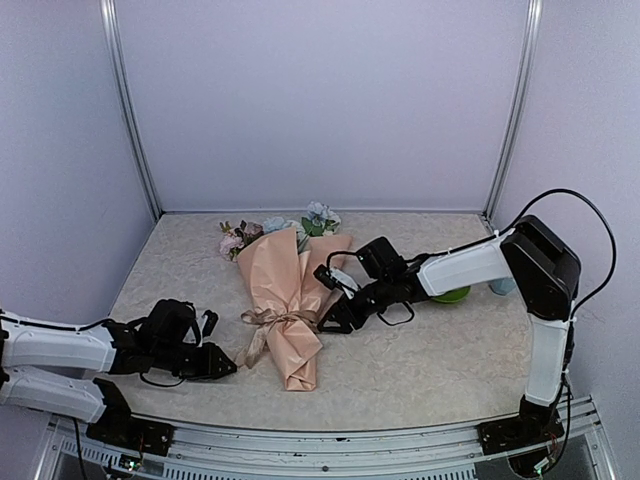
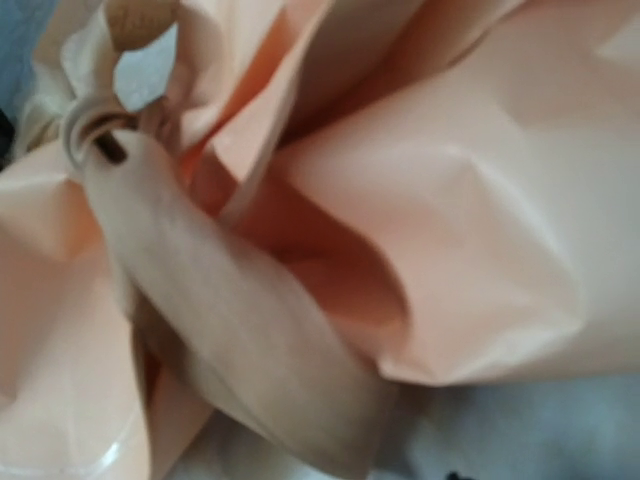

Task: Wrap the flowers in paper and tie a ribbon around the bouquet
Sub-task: Tie the half-tied ribbon around the folded bouquet, then reset both arms

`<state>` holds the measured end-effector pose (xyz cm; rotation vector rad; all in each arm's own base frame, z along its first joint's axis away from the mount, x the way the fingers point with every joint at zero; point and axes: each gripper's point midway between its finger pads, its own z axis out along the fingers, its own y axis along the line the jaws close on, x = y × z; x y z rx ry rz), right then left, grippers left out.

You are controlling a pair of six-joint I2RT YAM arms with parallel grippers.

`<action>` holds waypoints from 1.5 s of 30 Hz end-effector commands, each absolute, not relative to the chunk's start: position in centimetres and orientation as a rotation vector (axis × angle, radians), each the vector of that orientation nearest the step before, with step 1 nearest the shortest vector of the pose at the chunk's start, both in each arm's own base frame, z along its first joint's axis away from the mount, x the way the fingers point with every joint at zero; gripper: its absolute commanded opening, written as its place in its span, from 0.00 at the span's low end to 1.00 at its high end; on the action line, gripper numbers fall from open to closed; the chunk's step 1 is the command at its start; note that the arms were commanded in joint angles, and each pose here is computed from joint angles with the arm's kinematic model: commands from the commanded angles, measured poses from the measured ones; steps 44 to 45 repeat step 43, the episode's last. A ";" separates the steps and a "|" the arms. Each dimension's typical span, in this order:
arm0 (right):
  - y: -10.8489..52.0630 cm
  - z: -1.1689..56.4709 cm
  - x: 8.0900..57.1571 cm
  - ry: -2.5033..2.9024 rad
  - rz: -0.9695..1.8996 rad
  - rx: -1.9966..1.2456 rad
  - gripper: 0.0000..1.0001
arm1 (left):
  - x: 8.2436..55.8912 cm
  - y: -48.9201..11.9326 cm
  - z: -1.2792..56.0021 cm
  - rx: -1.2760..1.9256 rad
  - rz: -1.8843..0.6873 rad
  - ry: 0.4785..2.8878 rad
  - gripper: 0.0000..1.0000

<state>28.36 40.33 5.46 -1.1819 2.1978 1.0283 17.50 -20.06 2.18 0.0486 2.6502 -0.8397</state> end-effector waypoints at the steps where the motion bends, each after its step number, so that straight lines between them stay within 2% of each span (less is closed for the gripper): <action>1: 39.6 7.8 29.9 2.142 0.967 -1.134 0.56 | 19.2 -18.5 3.5 0.058 -0.619 2.591 0.35; 3: 38.3 9.1 30.8 2.125 0.919 -1.075 0.63 | 20.6 -17.9 4.6 0.069 -0.529 2.538 0.44; 4: 37.5 10.0 31.4 2.110 0.894 -1.038 0.71 | 21.5 -17.5 5.2 0.075 -0.465 2.516 0.48; 6: 35.6 11.9 32.8 2.078 0.836 -0.961 0.96 | 23.5 -17.0 6.8 0.091 -0.361 2.459 0.57; 7: 34.7 12.9 33.5 2.061 0.809 -0.927 1.00 | 24.6 -17.0 7.4 0.103 -0.330 2.437 0.60; 12: 29.3 17.6 37.1 1.995 0.643 -0.766 1.00 | 31.2 -16.7 10.1 0.110 -0.265 2.347 0.63; 17: 19.7 21.4 41.3 1.943 0.432 -0.492 1.00 | 37.8 -14.6 13.2 0.051 -0.187 2.226 0.65; 18: 17.6 21.7 41.8 1.934 0.403 -0.432 1.00 | 38.9 -13.7 13.7 0.008 -0.183 2.203 0.72; 19: 15.3 22.0 42.2 1.924 0.372 -0.370 1.00 | 40.0 -12.5 14.2 -0.040 -0.171 2.173 0.87; 20: 13.5 22.2 42.4 1.911 0.350 -0.319 1.00 | 40.6 -11.7 14.4 -0.074 -0.153 2.150 0.96; 21: 11.5 22.1 42.6 1.909 0.325 -0.270 1.00 | 41.0 -10.9 14.8 -0.104 -0.133 2.121 0.98; 25: 5.7 21.1 42.8 1.908 0.181 -0.109 1.00 | 41.5 -8.4 15.9 -0.188 -0.022 2.013 0.99; 31: 2.4 19.9 41.7 1.840 0.004 -0.010 1.00 | 39.9 -4.7 16.7 -0.261 0.152 1.849 0.99; 37: 2.2 16.9 41.4 1.883 -0.033 -0.035 1.00 | 38.3 -3.3 18.4 -0.215 0.229 1.740 0.99; 45: 2.4 16.1 41.3 1.867 -0.006 -0.027 1.00 | 37.5 -2.0 18.0 -0.197 0.223 1.709 0.99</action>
